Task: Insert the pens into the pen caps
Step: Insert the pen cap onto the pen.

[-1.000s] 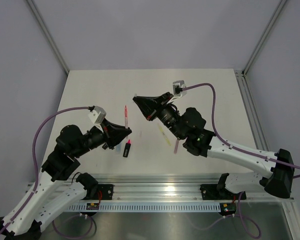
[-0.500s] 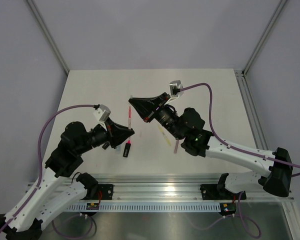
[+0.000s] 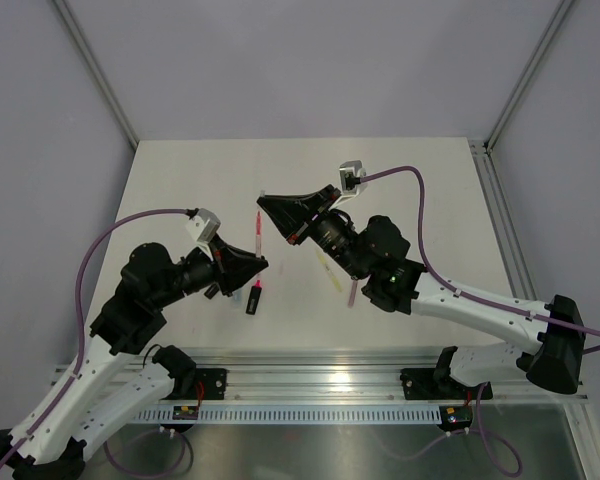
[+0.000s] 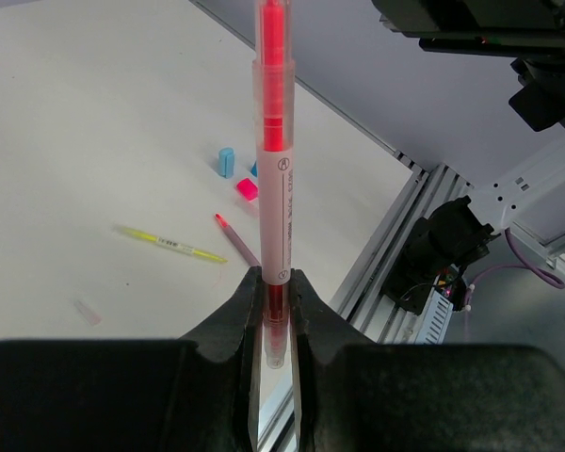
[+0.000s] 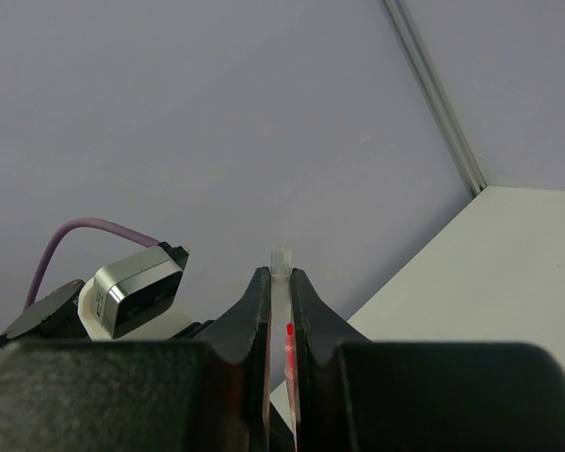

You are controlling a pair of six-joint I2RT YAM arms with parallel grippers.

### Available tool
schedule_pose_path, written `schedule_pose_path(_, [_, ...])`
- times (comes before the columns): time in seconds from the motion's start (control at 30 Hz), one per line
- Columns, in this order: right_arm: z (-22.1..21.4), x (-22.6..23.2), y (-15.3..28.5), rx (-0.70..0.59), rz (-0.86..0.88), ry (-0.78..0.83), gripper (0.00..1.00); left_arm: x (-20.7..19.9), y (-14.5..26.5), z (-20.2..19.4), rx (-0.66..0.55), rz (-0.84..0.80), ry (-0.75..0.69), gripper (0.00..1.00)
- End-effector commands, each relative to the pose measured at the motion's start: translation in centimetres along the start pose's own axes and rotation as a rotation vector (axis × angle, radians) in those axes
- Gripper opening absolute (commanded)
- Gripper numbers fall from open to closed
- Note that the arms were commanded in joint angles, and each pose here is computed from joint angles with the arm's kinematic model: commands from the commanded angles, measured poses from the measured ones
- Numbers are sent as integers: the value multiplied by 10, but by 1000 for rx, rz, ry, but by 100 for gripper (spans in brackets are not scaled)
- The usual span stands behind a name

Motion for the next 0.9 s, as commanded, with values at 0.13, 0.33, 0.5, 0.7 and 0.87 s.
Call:
schedule_pose_path(0.13, [5,11,-4,-7,35,-1,0,-7,-2,7,-20,-40,-9,0])
schedule_pose_path(0.33, [-3,9,-7,14,30,1,0,-7,-3,6,-18,-42,-8,0])
schedule_pose_path(0.5, [-5,10,-5,21,34,3,0,-7,-2,8,-25,-40,-9,0])
schedule_pose_path(0.7, [-5,9,-3,25,34,8,0,-5,-2,8,-28,-35,-5,0])
schedule_pose_path(0.87, [-9,8,2,54,31,29,0,-5,-2,9,-30,-32,-4,0])
Point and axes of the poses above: each gripper's point midway between its finger pads, its own y axis back along the fingers, its own x axis along the line the jaws close on, z = x × y, the point moved 1 cm from there along y, back along the fingers, and after that the axes turned 9 degrees about y, right-handed, at the moved point
